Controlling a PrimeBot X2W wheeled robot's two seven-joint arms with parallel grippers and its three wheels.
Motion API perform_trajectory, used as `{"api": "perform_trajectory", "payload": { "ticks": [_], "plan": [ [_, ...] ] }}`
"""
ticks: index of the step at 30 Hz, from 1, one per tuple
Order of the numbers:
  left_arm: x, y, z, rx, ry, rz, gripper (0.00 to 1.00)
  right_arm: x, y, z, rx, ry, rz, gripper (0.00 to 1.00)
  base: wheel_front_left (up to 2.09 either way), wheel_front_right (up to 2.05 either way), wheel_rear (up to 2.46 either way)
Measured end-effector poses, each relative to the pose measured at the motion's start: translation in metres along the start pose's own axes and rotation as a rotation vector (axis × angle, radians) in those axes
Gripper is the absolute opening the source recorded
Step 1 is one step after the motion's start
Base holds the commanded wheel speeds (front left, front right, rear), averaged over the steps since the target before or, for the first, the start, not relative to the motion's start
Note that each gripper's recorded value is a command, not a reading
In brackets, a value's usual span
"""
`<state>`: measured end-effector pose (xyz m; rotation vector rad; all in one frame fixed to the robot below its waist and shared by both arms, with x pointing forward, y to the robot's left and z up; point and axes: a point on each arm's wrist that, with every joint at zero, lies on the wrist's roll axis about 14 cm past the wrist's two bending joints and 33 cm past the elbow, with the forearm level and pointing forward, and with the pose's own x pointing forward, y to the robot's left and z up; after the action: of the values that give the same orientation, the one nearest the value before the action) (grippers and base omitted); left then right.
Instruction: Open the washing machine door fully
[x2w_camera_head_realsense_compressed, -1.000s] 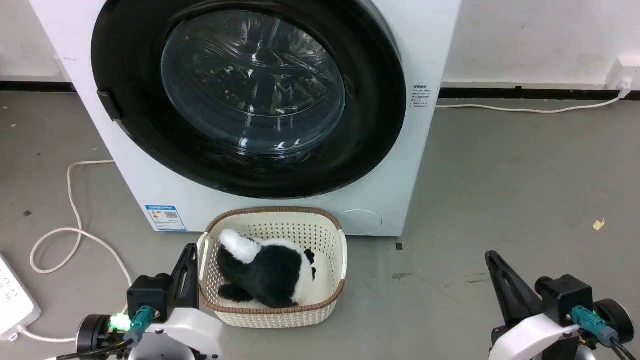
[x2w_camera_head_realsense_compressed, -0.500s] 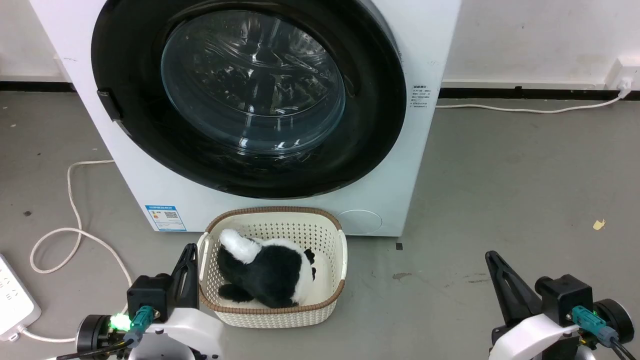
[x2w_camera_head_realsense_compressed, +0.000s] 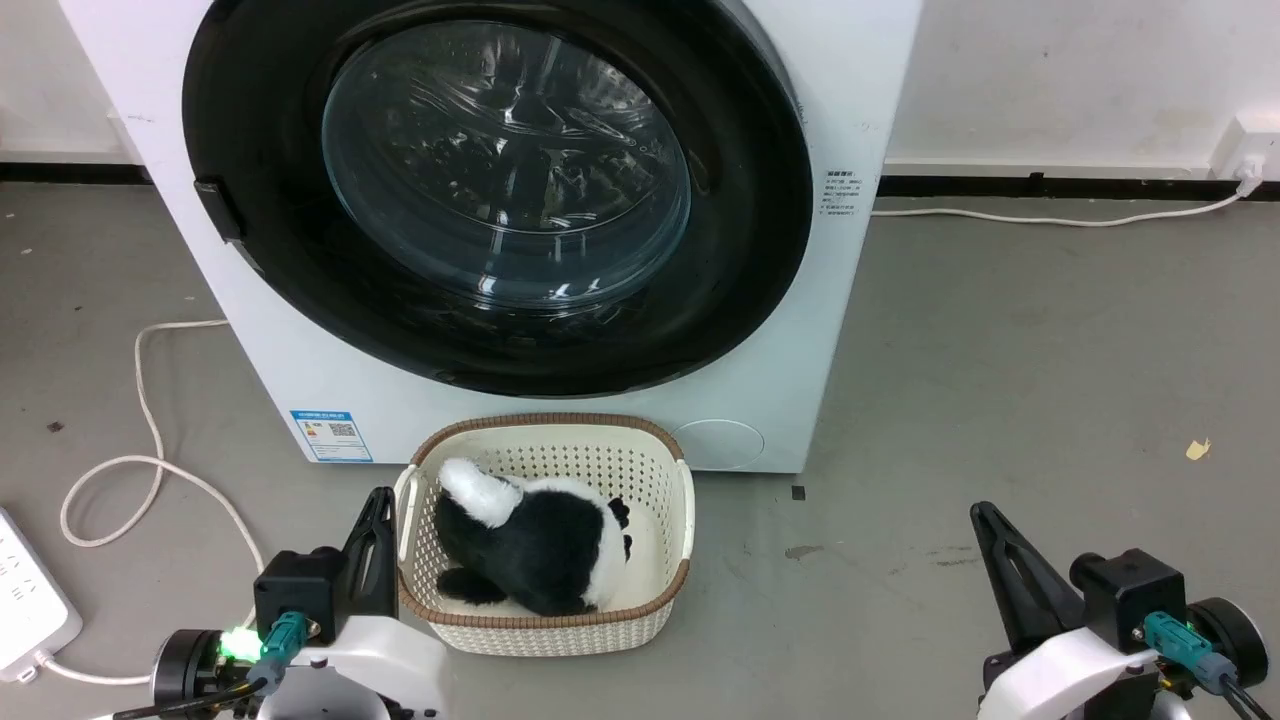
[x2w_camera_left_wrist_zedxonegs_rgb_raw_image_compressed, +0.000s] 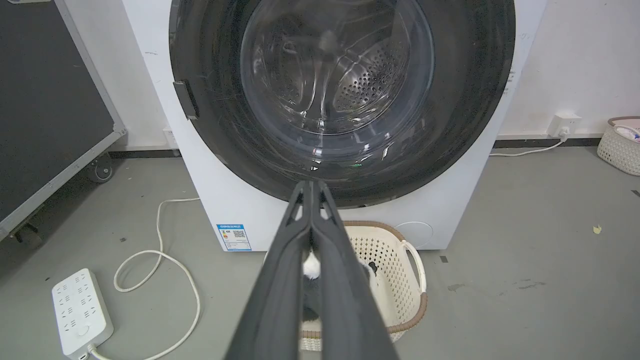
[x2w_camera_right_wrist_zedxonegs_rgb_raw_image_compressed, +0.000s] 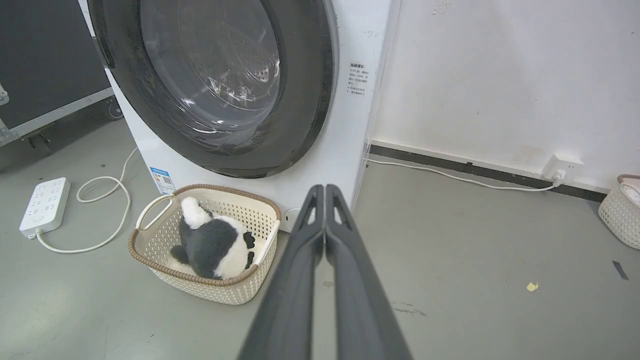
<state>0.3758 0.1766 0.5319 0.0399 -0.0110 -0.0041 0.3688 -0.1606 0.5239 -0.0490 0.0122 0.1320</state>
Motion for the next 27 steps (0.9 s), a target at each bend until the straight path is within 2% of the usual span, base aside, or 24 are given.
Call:
{"api": "perform_trajectory", "payload": {
  "ticks": [4, 5, 27],
  "plan": [
    [0.0000, 0.0000, 0.0000, 0.000, 0.000, 0.000, 0.00, 0.0000, -0.0001, 0.0000, 0.000, 0.000, 0.000, 0.00, 0.00, 0.00, 0.00],
    [0.0000, 0.0000, 0.0000, 0.000, 0.000, 0.000, 1.00, 0.0000, 0.0001, 0.0000, 0.000, 0.000, 0.000, 1.00, 0.00, 0.00, 0.00],
    [0.0019, -0.0051, -0.0031, -0.005, -0.007, -0.007, 1.00, 0.0036, 0.0014, -0.0025, 0.016, -0.010, 0.006, 1.00, 0.00, 0.00, 0.00]
  ]
}}
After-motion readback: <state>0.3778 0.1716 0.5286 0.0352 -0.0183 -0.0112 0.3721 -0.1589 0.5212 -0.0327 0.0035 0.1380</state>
